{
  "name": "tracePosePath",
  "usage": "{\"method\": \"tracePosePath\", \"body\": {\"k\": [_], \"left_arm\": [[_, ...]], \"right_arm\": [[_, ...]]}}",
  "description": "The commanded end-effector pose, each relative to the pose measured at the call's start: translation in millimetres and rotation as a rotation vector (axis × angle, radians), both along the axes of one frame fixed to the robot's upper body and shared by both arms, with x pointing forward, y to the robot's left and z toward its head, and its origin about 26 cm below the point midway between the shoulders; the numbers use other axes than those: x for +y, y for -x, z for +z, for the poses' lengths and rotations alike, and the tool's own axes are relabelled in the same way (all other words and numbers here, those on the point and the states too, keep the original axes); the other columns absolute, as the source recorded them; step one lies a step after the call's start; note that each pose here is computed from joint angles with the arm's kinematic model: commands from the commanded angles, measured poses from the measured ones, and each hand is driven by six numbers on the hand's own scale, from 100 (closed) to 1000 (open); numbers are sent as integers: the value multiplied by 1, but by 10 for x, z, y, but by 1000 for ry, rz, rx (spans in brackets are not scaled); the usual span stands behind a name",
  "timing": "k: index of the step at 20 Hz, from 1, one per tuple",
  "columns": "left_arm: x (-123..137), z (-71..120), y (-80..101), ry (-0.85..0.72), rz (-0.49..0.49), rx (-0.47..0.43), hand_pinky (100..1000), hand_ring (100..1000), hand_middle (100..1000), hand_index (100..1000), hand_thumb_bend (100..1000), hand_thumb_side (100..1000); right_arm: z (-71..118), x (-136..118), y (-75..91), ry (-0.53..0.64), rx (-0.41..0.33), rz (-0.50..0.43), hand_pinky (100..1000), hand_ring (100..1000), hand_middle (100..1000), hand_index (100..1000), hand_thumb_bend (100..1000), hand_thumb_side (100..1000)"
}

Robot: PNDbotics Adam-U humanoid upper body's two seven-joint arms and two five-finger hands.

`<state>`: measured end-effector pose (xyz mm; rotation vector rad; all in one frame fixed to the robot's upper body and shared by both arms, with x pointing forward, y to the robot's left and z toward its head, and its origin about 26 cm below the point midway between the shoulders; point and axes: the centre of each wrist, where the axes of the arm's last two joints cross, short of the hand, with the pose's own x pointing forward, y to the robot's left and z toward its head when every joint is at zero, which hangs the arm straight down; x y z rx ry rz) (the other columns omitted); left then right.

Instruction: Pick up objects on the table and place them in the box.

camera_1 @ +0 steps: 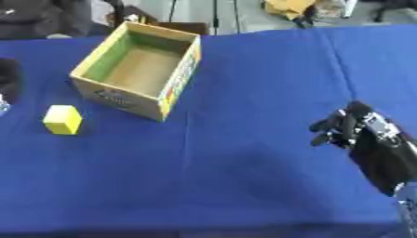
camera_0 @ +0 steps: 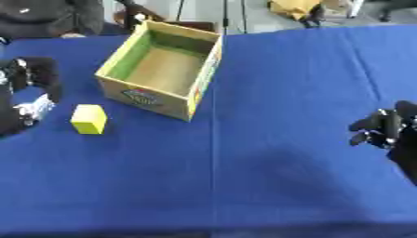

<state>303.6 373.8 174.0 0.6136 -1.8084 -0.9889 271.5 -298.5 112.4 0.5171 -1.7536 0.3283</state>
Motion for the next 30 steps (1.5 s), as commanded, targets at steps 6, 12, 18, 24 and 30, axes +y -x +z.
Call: {"method": "tracePosePath", "body": {"k": [6,12,18,24,30], "left_arm": [[201,474,-191,-545,14,144,672,697,700,835,564,435],[249,509,-473,-691,-1,241,681,715,725,846,630,449],[251,350,-760,-742,-26,308,679,711,722,845,639,432],[234,144,-946,-771,-45,357,675,703,715,842,642,431],[188,-12,-1045,-778,-62,363,676,695,704,839,625,421]], "right_arm": [[52,-45,5,30,-14,3,574,657,481,383,100,589],[45,-41,6,32,-11,10,574,657,481,383,100,588],[39,-34,4,33,-8,13,574,657,480,383,100,587],[36,-25,1,33,-8,16,574,657,480,383,100,586],[37,-18,-4,32,-9,18,574,657,480,383,100,585]]}}
